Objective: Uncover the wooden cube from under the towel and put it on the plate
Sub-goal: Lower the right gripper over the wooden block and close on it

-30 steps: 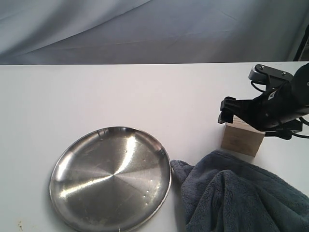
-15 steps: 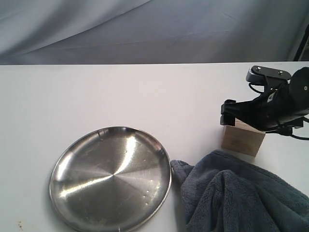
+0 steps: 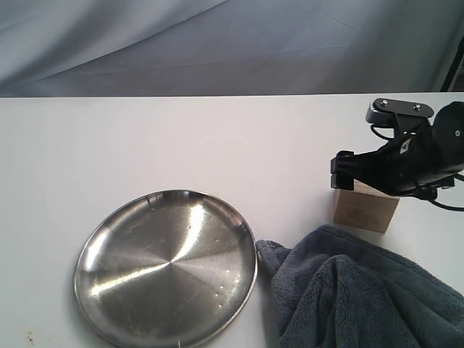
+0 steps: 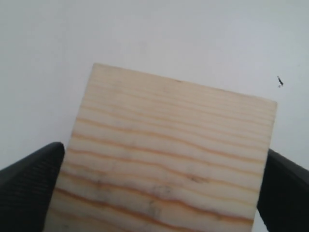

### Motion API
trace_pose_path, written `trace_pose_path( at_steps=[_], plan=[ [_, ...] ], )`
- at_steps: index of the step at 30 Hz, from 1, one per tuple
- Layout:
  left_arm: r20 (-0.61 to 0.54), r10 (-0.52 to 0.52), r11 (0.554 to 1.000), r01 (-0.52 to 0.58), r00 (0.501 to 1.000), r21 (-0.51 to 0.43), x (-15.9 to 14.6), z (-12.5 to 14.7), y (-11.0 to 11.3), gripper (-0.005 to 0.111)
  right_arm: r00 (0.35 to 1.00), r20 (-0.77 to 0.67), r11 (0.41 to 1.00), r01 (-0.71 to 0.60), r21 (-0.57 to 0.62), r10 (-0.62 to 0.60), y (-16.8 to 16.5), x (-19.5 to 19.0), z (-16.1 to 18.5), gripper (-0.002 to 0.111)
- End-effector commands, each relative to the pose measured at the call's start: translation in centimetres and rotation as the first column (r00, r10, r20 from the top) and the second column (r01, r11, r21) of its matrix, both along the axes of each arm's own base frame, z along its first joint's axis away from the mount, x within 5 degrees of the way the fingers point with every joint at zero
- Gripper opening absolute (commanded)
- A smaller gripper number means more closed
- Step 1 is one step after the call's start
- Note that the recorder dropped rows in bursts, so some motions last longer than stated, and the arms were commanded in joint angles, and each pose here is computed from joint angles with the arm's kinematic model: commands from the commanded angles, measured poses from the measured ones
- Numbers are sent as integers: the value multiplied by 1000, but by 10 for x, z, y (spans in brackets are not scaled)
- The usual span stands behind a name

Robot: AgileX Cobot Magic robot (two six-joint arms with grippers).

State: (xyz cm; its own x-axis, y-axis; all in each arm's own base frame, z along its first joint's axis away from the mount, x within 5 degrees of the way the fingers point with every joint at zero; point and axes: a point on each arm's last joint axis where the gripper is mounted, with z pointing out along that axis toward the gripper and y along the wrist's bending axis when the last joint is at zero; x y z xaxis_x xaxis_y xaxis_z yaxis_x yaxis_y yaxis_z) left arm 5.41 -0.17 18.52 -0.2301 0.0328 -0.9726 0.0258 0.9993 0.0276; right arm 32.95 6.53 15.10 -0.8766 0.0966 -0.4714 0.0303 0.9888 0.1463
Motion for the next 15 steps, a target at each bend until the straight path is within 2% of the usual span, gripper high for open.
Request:
trace_pose_path(
  at_steps=[1, 7, 15],
  plan=[
    [11, 2, 1000, -2, 1000, -8, 0, 0, 0, 0, 997, 5, 995, -76, -62, 76, -1, 0, -1, 0],
    [11, 2, 1000, -2, 1000, -8, 0, 0, 0, 0, 993, 22, 990, -111, -92, 113, -2, 1, 1, 0],
    [11, 2, 1000, -2, 1000, -8, 0, 0, 0, 0, 980, 101, 980, -156, -123, 169, -3, -3, 28, 0]
  ],
)
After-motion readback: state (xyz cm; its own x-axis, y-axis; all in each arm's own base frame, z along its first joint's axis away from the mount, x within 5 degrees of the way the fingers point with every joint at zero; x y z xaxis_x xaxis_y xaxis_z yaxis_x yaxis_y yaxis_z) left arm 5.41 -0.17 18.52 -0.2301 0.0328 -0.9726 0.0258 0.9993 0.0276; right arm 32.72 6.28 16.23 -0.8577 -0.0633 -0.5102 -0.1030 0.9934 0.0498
